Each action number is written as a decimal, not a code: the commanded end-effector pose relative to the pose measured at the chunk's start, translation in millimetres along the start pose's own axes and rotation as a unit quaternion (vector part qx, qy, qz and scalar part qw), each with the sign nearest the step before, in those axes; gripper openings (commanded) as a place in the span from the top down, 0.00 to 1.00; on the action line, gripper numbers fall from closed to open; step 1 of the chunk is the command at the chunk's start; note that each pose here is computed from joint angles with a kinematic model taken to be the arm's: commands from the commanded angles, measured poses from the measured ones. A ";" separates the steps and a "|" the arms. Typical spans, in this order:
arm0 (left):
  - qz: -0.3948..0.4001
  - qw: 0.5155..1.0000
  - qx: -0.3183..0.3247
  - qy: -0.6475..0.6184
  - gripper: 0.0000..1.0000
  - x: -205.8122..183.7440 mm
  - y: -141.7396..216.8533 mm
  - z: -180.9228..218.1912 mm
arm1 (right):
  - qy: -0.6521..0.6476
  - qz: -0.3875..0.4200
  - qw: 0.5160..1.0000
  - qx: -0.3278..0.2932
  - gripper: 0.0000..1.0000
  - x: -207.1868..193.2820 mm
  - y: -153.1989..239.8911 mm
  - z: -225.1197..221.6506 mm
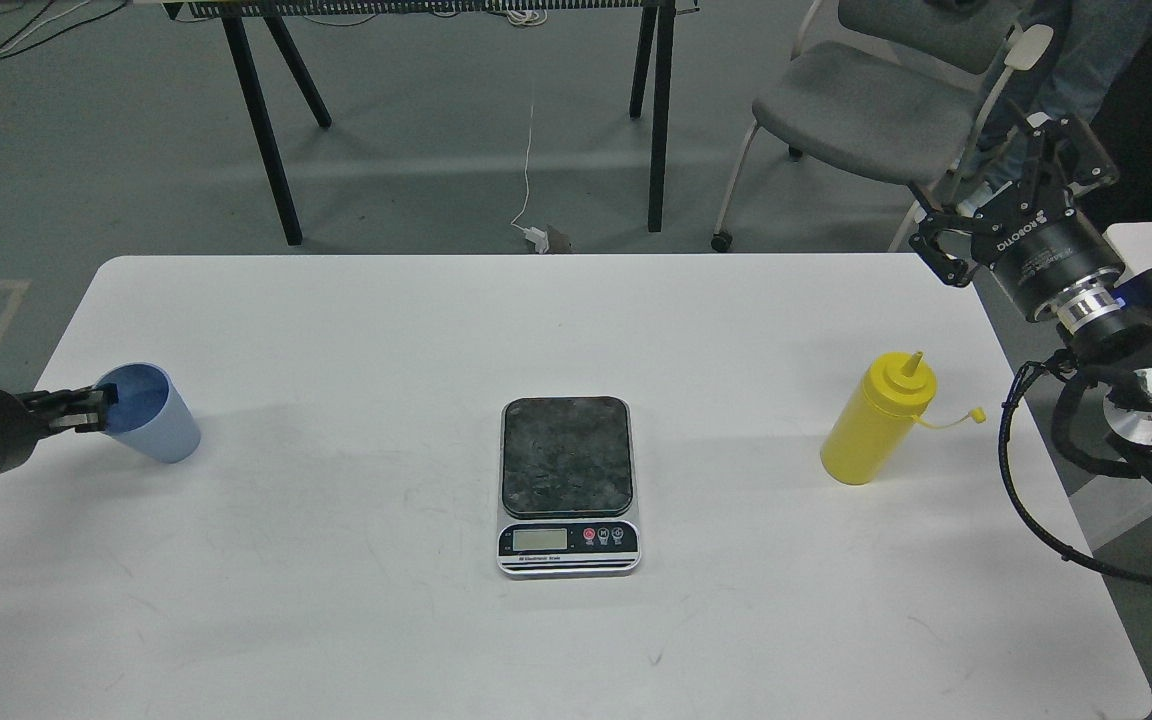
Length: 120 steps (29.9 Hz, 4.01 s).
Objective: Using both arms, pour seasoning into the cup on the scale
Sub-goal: 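Grasp the blue cup with the left gripper, then lift the blue cup and lower it onto the scale, then release the cup and raise the left gripper away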
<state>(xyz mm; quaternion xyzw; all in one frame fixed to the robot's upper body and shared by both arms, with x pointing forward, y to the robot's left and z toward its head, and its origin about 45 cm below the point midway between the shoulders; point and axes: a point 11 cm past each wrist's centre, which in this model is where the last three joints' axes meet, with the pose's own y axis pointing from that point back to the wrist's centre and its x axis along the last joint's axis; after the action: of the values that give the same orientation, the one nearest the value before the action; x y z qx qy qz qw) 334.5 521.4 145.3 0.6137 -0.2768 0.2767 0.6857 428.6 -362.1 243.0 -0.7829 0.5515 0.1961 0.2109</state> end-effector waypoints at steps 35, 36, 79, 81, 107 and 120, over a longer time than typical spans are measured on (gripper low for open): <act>-0.075 0.909 -0.314 -0.265 0.95 126.8 -22.1 339.1 | 0.001 0.006 1.000 0.009 0.01 4.1 1.8 -4.8; -0.076 0.906 -0.318 -0.268 0.95 126.3 -22.0 345.3 | 0.001 0.006 1.000 0.008 0.01 4.1 1.8 -4.7; -0.123 0.896 -0.338 -0.261 0.72 79.5 -56.3 393.3 | -0.001 0.001 1.000 0.006 0.01 0.5 -0.1 -2.1; -0.122 0.899 -0.341 -0.247 0.60 81.7 -55.4 391.4 | -0.001 0.000 1.000 0.006 0.01 0.1 -0.2 -2.0; 0.211 0.657 -0.489 0.534 0.06 302.7 21.7 224.4 | -0.134 0.176 0.975 -0.015 0.01 83.1 133.0 -27.8; 0.214 0.606 -0.440 0.627 0.04 244.9 -15.4 181.4 | -0.297 0.265 0.913 -0.089 0.01 62.3 239.2 101.4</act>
<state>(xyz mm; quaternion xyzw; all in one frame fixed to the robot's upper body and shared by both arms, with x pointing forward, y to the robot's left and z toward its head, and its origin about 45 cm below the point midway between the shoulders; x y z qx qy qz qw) 510.4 343.3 332.5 -0.1664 0.0071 0.5727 0.8027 221.4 -452.4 114.7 -0.5389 0.6466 0.4917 0.2231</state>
